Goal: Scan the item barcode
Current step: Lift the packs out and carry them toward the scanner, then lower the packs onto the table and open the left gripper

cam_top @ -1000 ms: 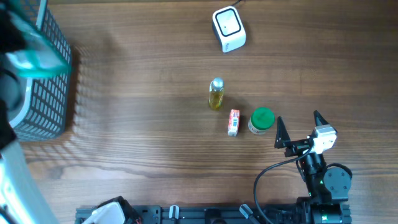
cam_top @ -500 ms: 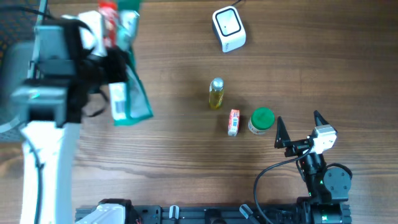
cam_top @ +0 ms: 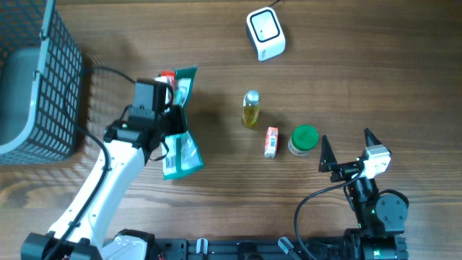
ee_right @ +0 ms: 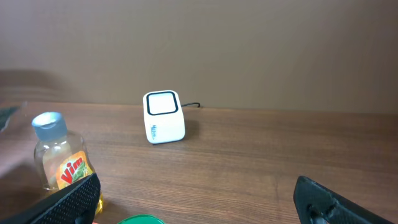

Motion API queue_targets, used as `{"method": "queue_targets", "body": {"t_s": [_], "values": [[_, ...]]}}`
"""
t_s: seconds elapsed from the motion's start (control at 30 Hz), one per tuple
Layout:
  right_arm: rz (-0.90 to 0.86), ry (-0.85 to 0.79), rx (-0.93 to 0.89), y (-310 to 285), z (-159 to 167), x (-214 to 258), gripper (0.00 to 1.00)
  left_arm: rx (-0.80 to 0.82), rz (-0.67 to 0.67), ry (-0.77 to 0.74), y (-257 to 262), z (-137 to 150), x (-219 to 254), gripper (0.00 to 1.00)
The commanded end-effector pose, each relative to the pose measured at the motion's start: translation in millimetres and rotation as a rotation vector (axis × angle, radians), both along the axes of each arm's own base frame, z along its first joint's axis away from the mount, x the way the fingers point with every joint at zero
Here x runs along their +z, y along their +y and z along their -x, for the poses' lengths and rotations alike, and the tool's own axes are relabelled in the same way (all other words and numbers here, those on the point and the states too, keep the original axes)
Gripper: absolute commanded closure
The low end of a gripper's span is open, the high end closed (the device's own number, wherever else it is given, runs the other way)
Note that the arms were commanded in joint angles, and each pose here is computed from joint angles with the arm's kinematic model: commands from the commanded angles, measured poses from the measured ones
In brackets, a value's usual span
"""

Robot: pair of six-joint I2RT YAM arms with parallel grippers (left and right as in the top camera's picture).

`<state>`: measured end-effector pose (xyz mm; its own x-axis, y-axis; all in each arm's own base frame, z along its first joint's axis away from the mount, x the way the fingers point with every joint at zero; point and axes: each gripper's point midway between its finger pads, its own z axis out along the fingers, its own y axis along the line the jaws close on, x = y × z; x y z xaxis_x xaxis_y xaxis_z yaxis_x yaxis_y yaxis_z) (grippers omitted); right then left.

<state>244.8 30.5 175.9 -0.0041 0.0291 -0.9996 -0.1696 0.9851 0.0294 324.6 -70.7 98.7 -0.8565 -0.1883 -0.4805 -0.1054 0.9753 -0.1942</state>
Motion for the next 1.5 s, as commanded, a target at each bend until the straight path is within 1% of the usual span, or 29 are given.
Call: {"method": "queue_targets", "body": {"t_s": [0.0, 0.3, 0.5, 0.57, 0.6, 0.63, 0.7, 0.77, 0.83, 0.9, 0.93, 1.07, 1.17, 1.27, 1.37, 1.47], "values": [[0.003, -0.001, 0.003, 0.6, -0.1, -0.5, 0.0, 0.044, -0.036, -0.005, 9.6, 4.6, -10.9, 0.96], [0.003, -0.001, 0.003, 0.6, -0.1, -0.5, 0.0, 0.038, -0.055, 0.055, 10.9, 11.9, -35.3, 0.96], [0.003, -0.001, 0.003, 0.6, -0.1, -0.5, 0.0, -0.062, -0.072, 0.019, -11.6, 0.9, -42.3, 0.96], [0.003, -0.001, 0.003, 0.6, -0.1, -0.5, 0.0, -0.089, -0.071, 0.012, -21.5, -0.4, -44.8, 0.94], [0.002, -0.001, 0.003, 0.6, -0.1, -0.5, 0.0, -0.102, -0.074, 0.009, -26.2, -0.6, -46.0, 0.91], [0.003, -0.001, 0.003, 0.6, -0.1, -0.5, 0.0, -0.107, -0.078, 0.006, -28.2, -0.8, -46.4, 0.84], [0.003, -0.001, 0.003, 0.6, -0.1, -0.5, 0.0, -0.113, -0.09, -0.006, -31.0, -2.3, -46.0, 0.75], [0.003, -0.001, 0.003, 0.6, -0.1, -0.5, 0.0, -0.115, -0.089, -0.021, -33.0, -5.0, -44.1, 0.53], [0.003, -0.001, 0.003, 0.6, -0.1, -0.5, 0.0, -0.114, -0.087, -0.028, -33.3, -6.4, -43.2, 0.38], [0.003, -0.001, 0.003, 0.6, -0.1, -0.5, 0.01, -0.114, -0.087, -0.029, -33.4, -6.5, -42.7, 0.14], [0.003, -0.001, 0.003, 0.6, -0.1, -0.5, 0.0, -0.114, -0.086, -0.031, -33.5, -6.9, -42.2, 0.0], [0.003, -0.001, 0.003, 0.6, -0.1, -0.5, 0.0, -0.117, -0.08, -0.035, -35.4, -9.1, -36.6, 0.0], [0.003, -0.001, 0.003, 0.6, -0.1, -0.5, 0.0, -0.135, -0.056, -0.015, -39.9, -4.2, -34.0, 0.0], [0.003, -0.001, 0.003, 0.6, -0.1, -0.5, 0.0, -0.131, -0.066, -0.003, -36.7, 0.0, -33.4, 0.0], [0.003, -0.001, 0.003, 0.6, -0.1, -0.5, 0.0, -0.13, -0.06, -0.026, -37.5, -2.4, -25.9, 0.0], [0.003, -0.001, 0.003, 0.6, -0.1, -0.5, 0.01, -0.129, -0.048, -0.071, -39.4, -8.1, -7.6, 0.0]]}}
